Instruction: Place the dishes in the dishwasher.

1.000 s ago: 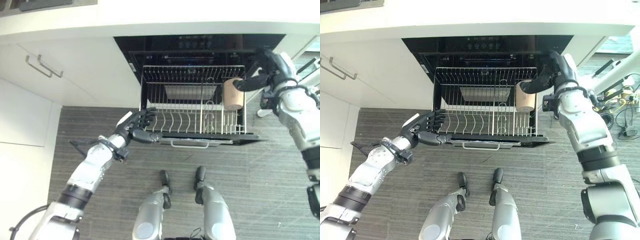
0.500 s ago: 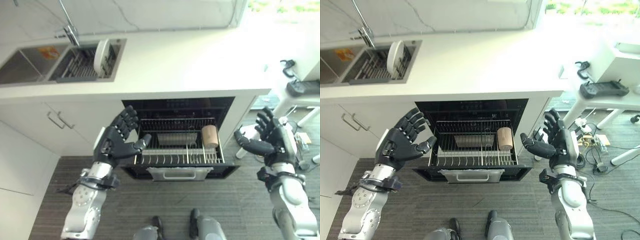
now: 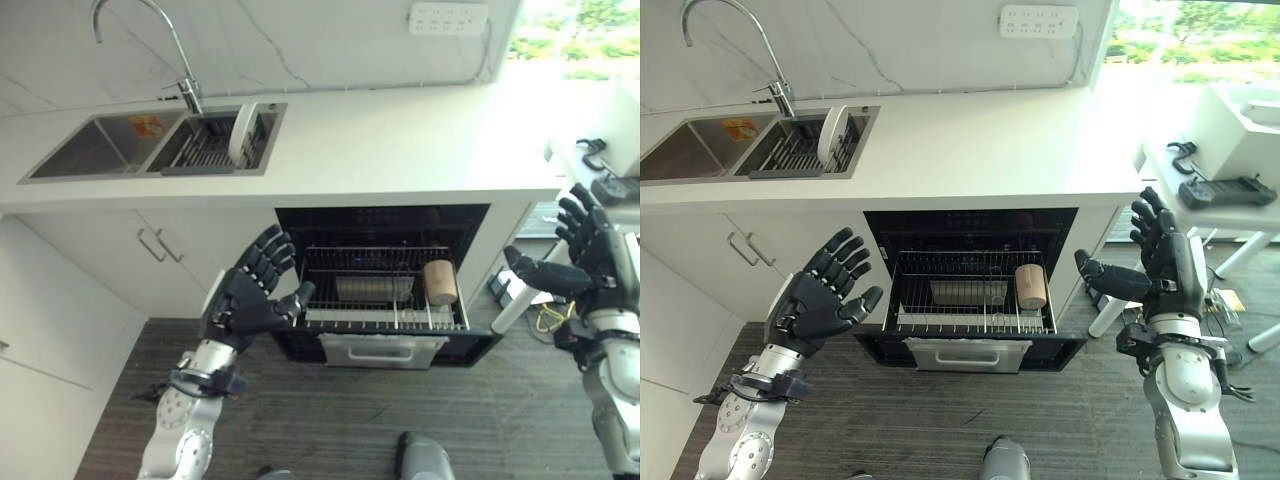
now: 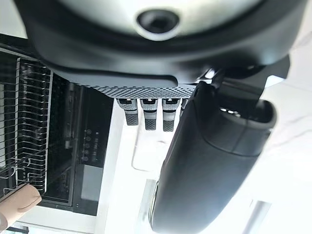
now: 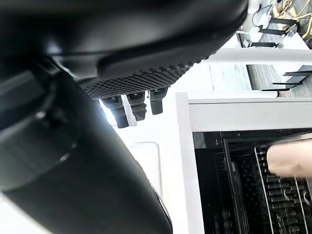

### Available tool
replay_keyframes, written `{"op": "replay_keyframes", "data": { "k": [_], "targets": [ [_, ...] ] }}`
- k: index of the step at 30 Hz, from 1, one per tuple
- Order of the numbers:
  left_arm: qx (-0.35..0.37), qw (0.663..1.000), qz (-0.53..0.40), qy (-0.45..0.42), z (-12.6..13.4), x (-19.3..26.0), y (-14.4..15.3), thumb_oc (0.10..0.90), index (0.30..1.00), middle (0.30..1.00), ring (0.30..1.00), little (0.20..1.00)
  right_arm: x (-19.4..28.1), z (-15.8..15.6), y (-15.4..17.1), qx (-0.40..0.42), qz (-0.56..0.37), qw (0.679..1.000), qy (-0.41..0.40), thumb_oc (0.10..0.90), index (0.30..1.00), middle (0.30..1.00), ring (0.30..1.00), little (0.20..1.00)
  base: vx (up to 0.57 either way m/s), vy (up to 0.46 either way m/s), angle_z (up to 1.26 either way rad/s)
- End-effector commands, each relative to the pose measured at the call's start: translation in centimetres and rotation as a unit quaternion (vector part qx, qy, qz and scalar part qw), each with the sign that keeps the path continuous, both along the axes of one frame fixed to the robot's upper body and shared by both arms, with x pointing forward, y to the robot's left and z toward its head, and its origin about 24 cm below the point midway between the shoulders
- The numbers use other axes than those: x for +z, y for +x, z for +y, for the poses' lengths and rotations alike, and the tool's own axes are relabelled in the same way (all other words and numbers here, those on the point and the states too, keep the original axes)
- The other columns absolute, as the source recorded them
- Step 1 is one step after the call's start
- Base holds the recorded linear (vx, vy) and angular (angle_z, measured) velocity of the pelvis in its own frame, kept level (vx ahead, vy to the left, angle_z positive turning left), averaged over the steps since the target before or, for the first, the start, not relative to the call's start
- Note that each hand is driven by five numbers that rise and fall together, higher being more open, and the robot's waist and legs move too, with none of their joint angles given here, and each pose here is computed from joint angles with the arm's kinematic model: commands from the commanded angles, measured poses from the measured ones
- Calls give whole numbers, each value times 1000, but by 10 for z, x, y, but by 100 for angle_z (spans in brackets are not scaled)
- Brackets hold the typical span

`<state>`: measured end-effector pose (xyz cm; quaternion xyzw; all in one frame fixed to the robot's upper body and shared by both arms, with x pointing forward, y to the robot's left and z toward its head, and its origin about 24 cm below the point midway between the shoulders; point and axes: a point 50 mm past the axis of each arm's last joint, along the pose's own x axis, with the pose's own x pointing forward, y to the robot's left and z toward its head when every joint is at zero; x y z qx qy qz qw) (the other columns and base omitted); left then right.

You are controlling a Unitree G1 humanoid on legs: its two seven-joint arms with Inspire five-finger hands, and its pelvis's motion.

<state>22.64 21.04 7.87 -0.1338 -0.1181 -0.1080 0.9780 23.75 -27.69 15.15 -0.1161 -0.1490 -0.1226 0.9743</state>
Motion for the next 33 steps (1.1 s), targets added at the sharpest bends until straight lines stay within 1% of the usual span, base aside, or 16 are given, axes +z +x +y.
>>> {"op": "replay_keyframes", "data": {
  "k": [1, 2, 4, 6, 9, 12, 15, 19, 26, 28, 33],
  "targets": [
    [0, 987, -162, 0, 19, 67, -5, 800, 900, 900, 900, 900, 54, 3, -13, -17, -157, 987, -41, 800, 900, 900, 900, 900, 37, 715, -74],
    [-10, 988, -155, 13, 17, 66, -1, 800, 900, 900, 900, 900, 48, 0, -18, -27, -159, 987, -25, 800, 900, 900, 900, 900, 18, 642, -44],
    [-14, 987, -154, 31, 15, 68, 0, 800, 900, 900, 900, 900, 40, 3, -20, -18, -152, 988, -6, 800, 900, 900, 900, 900, -2, 537, -4],
    [-10, 988, -152, 36, 16, 69, -3, 800, 900, 900, 900, 900, 34, 13, -13, 4, -141, 990, -12, 800, 900, 900, 900, 900, -41, 584, -38],
    [-38, 990, -132, 43, 11, 64, 0, 800, 900, 900, 900, 900, 33, 13, -14, -12, -140, 990, -17, 800, 900, 900, 900, 900, 33, 474, -86],
    [-45, 990, -129, 43, 5, 61, 4, 800, 900, 900, 900, 900, 31, 5, -19, -18, -135, 991, -16, 800, 900, 900, 900, 900, 69, 177, 124],
    [-53, 989, -133, 42, 0, 60, 5, 800, 900, 900, 900, 900, 30, -4, -24, -24, -136, 990, -7, 800, 900, 900, 900, 900, 104, 21, 58],
    [-60, 988, -134, 48, -3, 59, 4, 800, 900, 900, 900, 900, 28, -7, -26, -25, -133, 991, -1, 800, 900, 900, 900, 900, 106, -67, 25],
    [-58, 990, -127, 36, -4, 59, 5, 800, 900, 900, 900, 900, 26, 3, -20, -14, -127, 992, 2, 800, 900, 900, 900, 900, 166, -108, 2],
    [-54, 989, -131, 38, -2, 60, 3, 800, 900, 900, 900, 900, 24, 1, -21, -6, -119, 993, -1, 800, 900, 900, 900, 900, 191, -197, 16],
    [-57, 989, -136, 29, -7, 60, 5, 800, 900, 900, 900, 900, 28, 5, -15, 9, -113, 994, -11, 800, 900, 900, 900, 900, 141, -77, 12]
  ]
}}
